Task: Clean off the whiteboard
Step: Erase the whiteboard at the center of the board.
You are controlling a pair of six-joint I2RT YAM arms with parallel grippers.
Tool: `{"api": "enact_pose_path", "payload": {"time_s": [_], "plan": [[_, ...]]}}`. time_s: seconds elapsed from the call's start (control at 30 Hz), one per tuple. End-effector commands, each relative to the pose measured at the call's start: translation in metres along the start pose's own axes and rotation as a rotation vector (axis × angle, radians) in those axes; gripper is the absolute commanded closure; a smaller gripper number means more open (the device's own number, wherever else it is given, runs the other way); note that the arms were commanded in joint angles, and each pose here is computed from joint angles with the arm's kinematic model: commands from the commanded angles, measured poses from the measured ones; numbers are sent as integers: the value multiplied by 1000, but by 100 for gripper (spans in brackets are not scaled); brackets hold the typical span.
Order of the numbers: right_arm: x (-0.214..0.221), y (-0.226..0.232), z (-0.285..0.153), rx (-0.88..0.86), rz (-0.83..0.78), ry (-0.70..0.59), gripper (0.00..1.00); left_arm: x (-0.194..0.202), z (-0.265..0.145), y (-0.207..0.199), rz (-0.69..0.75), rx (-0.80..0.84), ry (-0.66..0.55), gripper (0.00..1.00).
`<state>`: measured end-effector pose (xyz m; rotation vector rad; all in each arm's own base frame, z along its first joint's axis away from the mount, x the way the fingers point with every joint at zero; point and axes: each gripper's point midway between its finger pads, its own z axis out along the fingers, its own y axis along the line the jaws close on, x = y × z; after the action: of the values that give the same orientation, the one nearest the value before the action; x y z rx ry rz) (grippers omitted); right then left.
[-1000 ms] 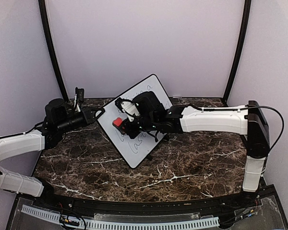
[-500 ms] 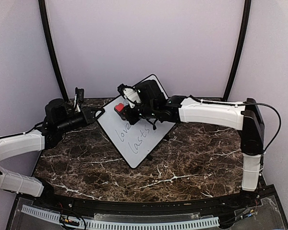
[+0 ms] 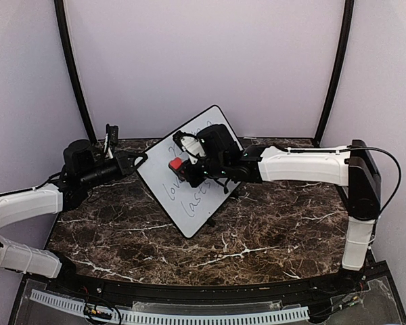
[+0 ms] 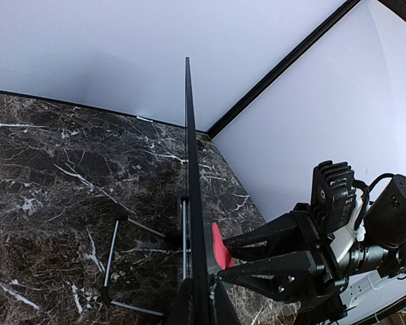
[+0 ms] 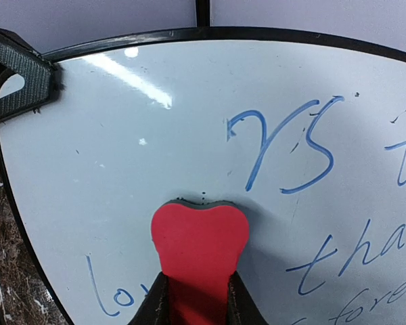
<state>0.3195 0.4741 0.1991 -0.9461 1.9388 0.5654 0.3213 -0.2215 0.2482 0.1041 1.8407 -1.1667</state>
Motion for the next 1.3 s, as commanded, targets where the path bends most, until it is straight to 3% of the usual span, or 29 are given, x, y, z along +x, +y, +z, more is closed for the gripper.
{"api": "enact_pose_path", "payload": {"time_s": [0.0,0.27,0.43,0.73,1.03,1.27], "plan": [[11,-1,11,-9,1,61,96,-11,-12,-59,95,220,-15,100],[-36,-5,20,-6,-25,-1,95,-10,-11,-59,94,223,-10,100],[-38,-3,26,-18,-28,4,95,-10,-11,-59,94,224,-10,100],[-18,-3,20,-31,-11,31,96,-11,-11,-59,97,221,-14,100],[47,-9,10,-15,20,124,96,-12,-12,-60,100,222,-18,100],[48,-13,6,1,32,112,96,-12,-12,-60,99,224,-17,100]]}}
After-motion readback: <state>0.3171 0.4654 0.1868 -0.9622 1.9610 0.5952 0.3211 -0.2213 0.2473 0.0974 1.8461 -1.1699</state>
